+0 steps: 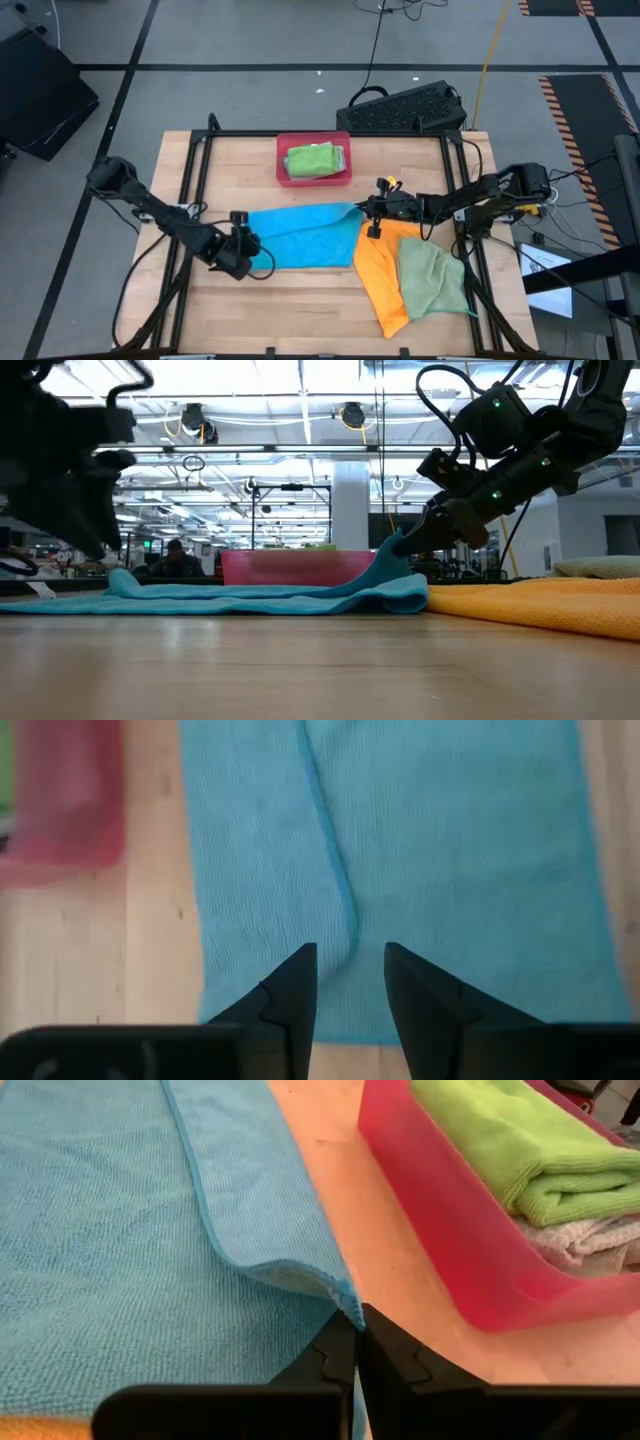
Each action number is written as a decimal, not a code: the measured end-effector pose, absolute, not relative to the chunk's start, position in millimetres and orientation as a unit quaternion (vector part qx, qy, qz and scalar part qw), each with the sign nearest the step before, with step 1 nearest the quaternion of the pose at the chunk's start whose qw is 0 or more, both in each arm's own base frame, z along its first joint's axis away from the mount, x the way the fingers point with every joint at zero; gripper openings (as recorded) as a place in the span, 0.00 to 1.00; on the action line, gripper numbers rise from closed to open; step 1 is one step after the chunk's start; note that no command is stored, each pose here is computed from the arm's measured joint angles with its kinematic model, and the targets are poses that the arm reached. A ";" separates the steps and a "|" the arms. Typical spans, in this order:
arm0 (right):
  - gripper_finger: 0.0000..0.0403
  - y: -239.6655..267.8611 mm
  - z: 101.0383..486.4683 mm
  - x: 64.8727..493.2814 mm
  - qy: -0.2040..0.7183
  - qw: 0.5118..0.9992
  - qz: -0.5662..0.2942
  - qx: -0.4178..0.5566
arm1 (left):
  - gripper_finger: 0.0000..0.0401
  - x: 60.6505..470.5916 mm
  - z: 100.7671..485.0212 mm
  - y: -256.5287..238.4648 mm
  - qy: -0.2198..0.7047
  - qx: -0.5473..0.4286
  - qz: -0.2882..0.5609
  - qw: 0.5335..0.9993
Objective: Fold microfiber towels
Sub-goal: Fold the blue towel
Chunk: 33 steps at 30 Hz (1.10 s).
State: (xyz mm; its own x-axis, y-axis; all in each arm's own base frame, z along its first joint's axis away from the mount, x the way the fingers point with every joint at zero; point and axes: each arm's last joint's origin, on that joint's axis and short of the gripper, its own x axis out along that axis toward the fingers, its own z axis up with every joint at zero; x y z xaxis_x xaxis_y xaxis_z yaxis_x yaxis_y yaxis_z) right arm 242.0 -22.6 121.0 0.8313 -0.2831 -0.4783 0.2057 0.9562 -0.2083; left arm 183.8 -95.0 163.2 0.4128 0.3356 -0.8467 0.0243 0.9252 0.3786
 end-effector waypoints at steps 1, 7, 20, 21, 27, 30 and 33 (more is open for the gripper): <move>0.00 -22.6 121.0 242.0 0.260 0.954 -0.128 -0.074 | 0.32 181.9 159.6 -95.6 0.542 0.176 0.096 0.816; 0.00 -22.6 121.8 242.5 0.255 0.956 -0.130 -0.067 | 0.45 181.6 140.9 -91.8 0.554 0.248 0.160 0.778; 0.00 -22.6 121.7 242.5 0.256 0.956 -0.130 -0.066 | 0.49 211.8 118.1 -55.4 0.567 0.299 0.253 0.725; 0.00 -22.6 121.7 242.5 0.256 0.956 -0.130 -0.066 | 0.48 215.4 120.6 -52.9 0.562 0.295 0.257 0.729; 0.00 -22.6 121.9 242.6 0.255 0.956 -0.130 -0.066 | 0.41 234.7 126.4 -30.3 0.542 0.275 0.271 0.746; 0.00 -22.6 122.2 242.7 0.253 0.956 -0.131 -0.063 | 0.39 239.5 126.8 -14.7 0.547 0.253 0.286 0.745; 0.00 -22.8 122.1 242.7 0.252 0.957 -0.134 -0.052 | 0.39 246.1 137.7 -7.7 0.550 0.207 0.268 0.763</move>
